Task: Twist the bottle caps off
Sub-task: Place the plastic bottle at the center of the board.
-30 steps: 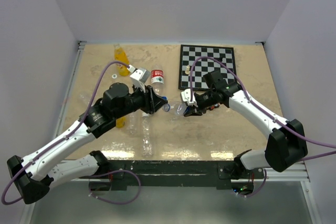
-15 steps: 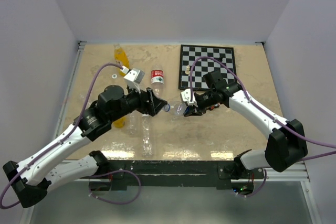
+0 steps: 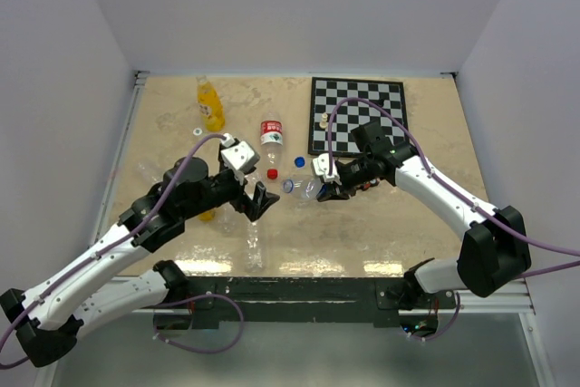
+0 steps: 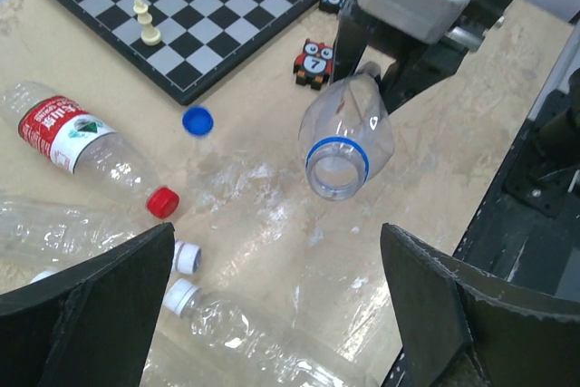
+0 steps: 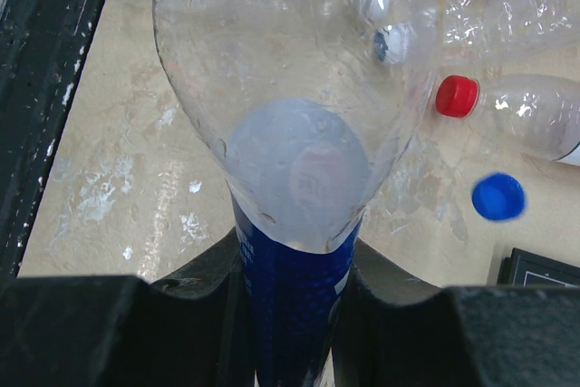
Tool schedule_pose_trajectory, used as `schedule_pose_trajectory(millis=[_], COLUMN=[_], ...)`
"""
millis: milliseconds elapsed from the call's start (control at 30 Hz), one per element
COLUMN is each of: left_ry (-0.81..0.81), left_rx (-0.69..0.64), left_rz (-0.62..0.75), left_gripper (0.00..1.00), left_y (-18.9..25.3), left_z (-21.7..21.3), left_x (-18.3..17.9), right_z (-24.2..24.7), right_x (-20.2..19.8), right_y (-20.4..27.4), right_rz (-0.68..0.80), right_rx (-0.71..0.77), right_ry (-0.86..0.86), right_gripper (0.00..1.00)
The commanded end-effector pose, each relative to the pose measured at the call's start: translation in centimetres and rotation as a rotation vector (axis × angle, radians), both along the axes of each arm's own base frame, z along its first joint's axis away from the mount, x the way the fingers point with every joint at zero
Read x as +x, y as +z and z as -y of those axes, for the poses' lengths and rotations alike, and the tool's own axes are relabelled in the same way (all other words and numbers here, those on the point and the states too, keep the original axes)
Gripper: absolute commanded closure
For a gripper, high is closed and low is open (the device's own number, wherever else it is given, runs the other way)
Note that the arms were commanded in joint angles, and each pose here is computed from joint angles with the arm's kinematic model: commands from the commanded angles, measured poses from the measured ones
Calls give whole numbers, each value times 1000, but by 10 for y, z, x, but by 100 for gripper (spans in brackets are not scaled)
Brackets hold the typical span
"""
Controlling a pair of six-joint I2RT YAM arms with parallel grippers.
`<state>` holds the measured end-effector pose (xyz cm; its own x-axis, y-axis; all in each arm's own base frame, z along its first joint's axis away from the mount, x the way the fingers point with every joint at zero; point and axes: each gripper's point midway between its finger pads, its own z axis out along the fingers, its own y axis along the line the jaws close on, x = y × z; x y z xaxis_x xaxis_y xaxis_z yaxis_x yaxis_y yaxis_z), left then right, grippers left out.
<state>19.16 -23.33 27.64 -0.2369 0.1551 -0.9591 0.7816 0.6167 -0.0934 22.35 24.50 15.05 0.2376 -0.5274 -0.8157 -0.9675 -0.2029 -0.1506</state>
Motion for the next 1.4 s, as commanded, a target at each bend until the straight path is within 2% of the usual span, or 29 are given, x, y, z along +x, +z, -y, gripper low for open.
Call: schedule_pose_trajectory(millis=[0,267,433,533,700,833,933,1200,1367], left_ry=[-15,-22,-37,-26,-52,-12,-26,-32,4], left_rx=[49,-3,-86,-201,-466,-544,-599,-561,-541], left_rz=[39,65,71,48,-21,-60,-35,-45,-55], left_gripper=[0,0,0,0,0,0,0,2,12], left_y=[-11,-2,7,12,14,8,15,5,-2], left_z=[0,0,2,5,16,22,29,56,60], left_x=[4,0,-7,-11,-22,-11,-6,17,28], right_z=[-4,-4,-6,-10,-18,-22,-25,-26,-26], right_x=[2,1,0,-2,-1,-3,-4,-4,-4], right_y=[6,6,8,10,12,15,15,15,14], right_rz=[13,11,1,-27,-101,-151,-175,-191,-187], right_rx=[14,14,26,49,90,115,130,133,131], right_ry=[12,13,14,14,-13,-25,-31,-33,-35], right_gripper=[100,100,100,100,100,100,100,100,100])
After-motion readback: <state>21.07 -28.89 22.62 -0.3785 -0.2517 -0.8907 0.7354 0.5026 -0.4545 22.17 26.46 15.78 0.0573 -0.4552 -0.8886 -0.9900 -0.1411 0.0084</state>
